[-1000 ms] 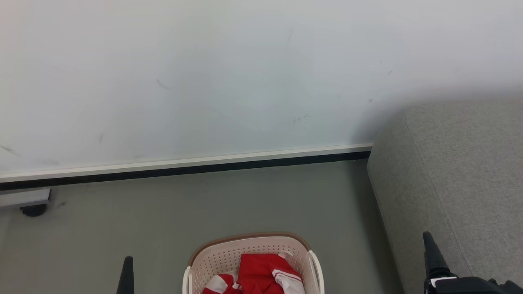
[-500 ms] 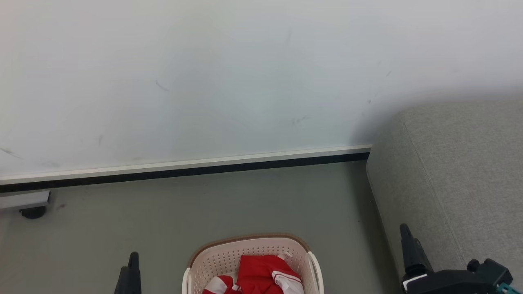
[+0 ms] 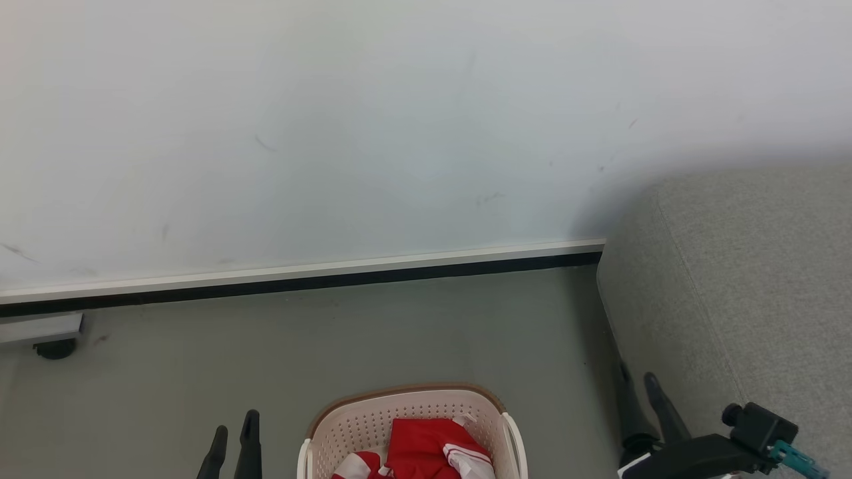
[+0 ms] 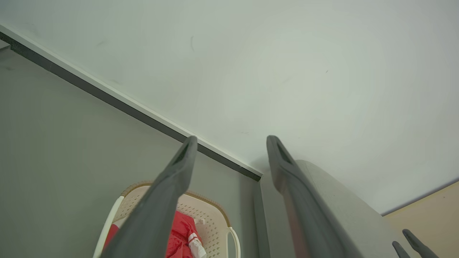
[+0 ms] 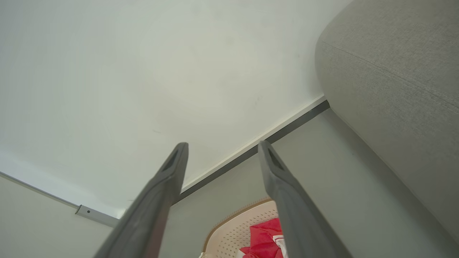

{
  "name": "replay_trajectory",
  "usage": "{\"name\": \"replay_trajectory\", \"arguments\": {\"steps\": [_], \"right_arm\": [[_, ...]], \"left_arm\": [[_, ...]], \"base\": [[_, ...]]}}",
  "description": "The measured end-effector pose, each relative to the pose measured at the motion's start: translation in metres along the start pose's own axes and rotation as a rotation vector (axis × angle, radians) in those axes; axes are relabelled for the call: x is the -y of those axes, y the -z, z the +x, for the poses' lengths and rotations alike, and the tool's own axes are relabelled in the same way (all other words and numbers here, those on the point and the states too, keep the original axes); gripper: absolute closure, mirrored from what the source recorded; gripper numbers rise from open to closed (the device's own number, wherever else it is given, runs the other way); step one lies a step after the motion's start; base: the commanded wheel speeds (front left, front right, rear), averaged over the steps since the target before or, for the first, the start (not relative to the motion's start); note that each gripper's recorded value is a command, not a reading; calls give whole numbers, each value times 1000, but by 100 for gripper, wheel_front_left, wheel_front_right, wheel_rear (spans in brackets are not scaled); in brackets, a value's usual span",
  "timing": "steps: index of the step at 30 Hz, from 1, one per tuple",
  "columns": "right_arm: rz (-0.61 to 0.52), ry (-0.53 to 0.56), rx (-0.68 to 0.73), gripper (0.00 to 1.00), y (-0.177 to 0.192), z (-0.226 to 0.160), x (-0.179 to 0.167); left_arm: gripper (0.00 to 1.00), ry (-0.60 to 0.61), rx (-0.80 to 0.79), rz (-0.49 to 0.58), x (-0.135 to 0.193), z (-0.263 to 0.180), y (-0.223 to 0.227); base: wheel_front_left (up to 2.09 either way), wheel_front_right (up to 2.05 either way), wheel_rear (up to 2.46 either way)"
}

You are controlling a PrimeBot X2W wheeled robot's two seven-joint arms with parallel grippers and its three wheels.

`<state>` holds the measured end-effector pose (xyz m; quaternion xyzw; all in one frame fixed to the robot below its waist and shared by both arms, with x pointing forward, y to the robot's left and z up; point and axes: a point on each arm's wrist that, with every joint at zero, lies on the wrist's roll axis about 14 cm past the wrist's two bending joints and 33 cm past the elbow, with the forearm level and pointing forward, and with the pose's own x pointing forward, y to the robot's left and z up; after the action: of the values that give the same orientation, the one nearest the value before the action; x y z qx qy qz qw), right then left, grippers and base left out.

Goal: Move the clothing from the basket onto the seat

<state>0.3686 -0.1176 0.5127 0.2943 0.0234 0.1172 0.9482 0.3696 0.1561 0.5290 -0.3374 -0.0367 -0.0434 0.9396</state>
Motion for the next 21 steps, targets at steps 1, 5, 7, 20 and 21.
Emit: {"name": "replay_trajectory", "arguments": {"steps": [1, 5, 7, 20, 21], "right_arm": [[-15, -15, -6, 0, 2, 0, -4], [-74, -59, -22, 0, 7, -1, -15], [-83, -64, -18, 0, 6, -1, -16], [-210, -117, -17, 0, 13, -6, -30], [-219, -121, -18, 0, 14, -7, -31]], "left_arm": [[0, 0, -1, 20, 1, 0, 0], [0, 2, 13, 58, 4, 0, -3], [0, -2, 17, 73, 4, -1, -4], [0, -15, 41, 238, 7, -5, -7], [0, -12, 44, 247, 8, -5, -8]], "base": [[0, 0, 0], [0, 0, 0], [0, 0, 0], [0, 0, 0], [0, 0, 0]]}}
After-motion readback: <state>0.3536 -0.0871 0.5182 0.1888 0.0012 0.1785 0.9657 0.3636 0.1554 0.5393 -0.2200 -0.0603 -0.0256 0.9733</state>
